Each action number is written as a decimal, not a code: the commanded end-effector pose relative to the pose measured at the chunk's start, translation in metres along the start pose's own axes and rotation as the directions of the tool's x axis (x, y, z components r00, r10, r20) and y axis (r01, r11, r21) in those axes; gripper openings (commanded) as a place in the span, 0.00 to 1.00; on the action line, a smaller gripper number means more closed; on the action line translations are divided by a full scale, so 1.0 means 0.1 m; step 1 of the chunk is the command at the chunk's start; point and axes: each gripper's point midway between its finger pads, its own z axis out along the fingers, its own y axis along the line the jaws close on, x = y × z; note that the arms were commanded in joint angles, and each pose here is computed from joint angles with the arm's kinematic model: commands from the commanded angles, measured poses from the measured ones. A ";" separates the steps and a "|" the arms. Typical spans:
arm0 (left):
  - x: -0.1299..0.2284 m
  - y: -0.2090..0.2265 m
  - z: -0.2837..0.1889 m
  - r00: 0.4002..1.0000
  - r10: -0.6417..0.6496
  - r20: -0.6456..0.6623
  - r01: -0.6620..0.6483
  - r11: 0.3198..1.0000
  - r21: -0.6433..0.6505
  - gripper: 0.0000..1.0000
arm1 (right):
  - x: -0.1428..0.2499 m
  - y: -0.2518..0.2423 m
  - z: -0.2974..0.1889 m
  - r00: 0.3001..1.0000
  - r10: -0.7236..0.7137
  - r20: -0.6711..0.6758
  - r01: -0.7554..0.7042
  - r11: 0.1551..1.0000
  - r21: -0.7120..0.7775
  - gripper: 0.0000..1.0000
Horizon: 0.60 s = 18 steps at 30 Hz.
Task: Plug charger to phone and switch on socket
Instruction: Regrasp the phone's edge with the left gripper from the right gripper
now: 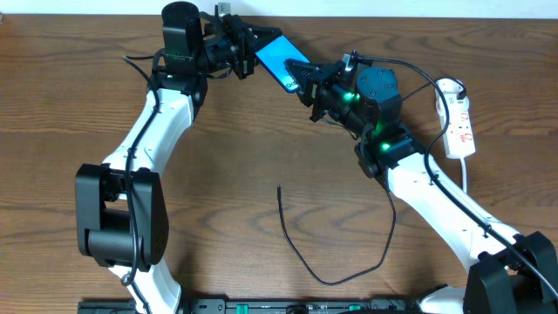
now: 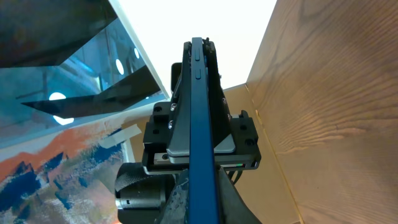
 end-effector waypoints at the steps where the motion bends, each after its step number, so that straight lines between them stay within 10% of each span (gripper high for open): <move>1: 0.11 -0.25 0.01 0.998 0.064 -0.011 -0.064 0.997 0.037 0.08 | 0.07 0.07 0.00 1.000 -0.002 -0.014 0.002 1.000 -0.016 0.01; 7: 0.12 -0.25 0.02 0.998 0.064 -0.012 -0.063 0.997 0.037 0.08 | 0.07 0.06 0.00 1.000 -0.001 -0.014 0.001 1.000 -0.012 0.01; 18: 0.12 -0.25 0.02 0.998 0.064 -0.012 -0.063 0.997 0.037 0.07 | 0.07 0.06 0.00 1.000 -0.001 -0.013 0.001 1.000 -0.012 0.36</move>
